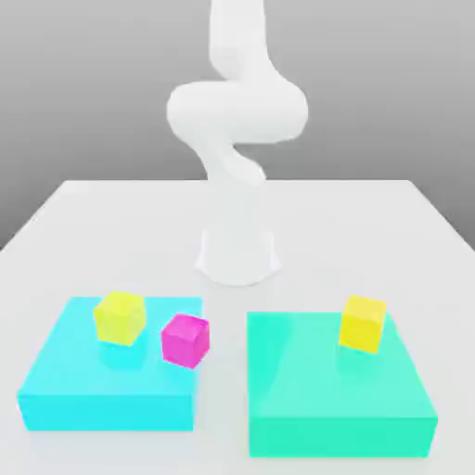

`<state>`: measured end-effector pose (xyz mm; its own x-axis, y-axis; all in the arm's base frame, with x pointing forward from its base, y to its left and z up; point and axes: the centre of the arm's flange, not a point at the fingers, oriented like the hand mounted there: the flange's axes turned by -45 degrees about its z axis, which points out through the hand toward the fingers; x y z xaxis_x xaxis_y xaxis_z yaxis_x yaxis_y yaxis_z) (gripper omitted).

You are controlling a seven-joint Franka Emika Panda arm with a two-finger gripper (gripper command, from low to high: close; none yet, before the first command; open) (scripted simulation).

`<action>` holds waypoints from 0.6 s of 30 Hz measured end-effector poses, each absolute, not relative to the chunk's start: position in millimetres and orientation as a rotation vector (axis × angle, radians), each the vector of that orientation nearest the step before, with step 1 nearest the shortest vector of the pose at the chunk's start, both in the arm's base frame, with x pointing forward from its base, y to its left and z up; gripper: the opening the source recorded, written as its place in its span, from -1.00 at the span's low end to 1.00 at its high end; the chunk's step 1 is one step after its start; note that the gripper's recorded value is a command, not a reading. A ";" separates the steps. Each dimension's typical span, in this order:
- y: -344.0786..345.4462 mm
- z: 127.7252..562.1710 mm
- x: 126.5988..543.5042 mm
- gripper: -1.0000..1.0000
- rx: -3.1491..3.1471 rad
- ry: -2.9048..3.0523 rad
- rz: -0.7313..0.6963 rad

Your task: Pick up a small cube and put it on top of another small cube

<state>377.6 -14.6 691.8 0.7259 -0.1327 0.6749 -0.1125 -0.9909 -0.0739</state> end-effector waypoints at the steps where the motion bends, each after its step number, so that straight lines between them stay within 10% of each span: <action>1: -21.6 682.9 390.8 0.00 -2.891 0.285 -1.097; 18: -177.2 479.8 537.0 0.00 -2.582 1.534 -0.527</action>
<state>537.0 -177.2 479.8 0.4352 -0.8660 0.2461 -0.8343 -0.4907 -0.2513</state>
